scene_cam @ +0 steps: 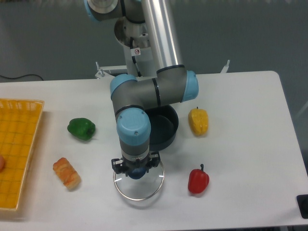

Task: Place the lid on the table
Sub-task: 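Lower the held glass lid down onto the table surface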

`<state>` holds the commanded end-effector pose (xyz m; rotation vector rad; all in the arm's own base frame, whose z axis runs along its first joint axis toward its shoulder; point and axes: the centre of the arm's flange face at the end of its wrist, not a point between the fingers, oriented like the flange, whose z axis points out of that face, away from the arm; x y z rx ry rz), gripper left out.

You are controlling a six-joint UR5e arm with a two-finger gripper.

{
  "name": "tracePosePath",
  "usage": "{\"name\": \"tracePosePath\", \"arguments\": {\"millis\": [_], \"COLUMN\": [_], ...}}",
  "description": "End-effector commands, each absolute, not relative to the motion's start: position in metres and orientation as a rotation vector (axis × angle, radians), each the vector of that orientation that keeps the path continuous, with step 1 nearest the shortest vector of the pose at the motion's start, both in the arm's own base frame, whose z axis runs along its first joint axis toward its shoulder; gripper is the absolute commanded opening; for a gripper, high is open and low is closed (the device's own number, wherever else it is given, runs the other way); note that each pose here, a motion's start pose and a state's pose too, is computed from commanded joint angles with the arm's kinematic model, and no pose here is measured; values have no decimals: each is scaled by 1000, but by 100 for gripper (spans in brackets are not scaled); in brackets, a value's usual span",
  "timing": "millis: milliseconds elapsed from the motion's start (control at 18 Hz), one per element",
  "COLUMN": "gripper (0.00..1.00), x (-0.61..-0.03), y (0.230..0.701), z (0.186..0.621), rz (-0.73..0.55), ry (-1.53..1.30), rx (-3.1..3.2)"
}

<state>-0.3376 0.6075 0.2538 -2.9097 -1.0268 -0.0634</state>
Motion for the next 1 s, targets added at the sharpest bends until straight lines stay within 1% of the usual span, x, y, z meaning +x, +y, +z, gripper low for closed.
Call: {"name": "tracePosePath", "arguments": {"millis": [222, 1000], "gripper": [41, 43], "x": [-335, -330], "y": [611, 614], "z": [237, 221], "rz": [-77, -86], "ry": [-1026, -1020], "rx": [-2933, -2950]}}
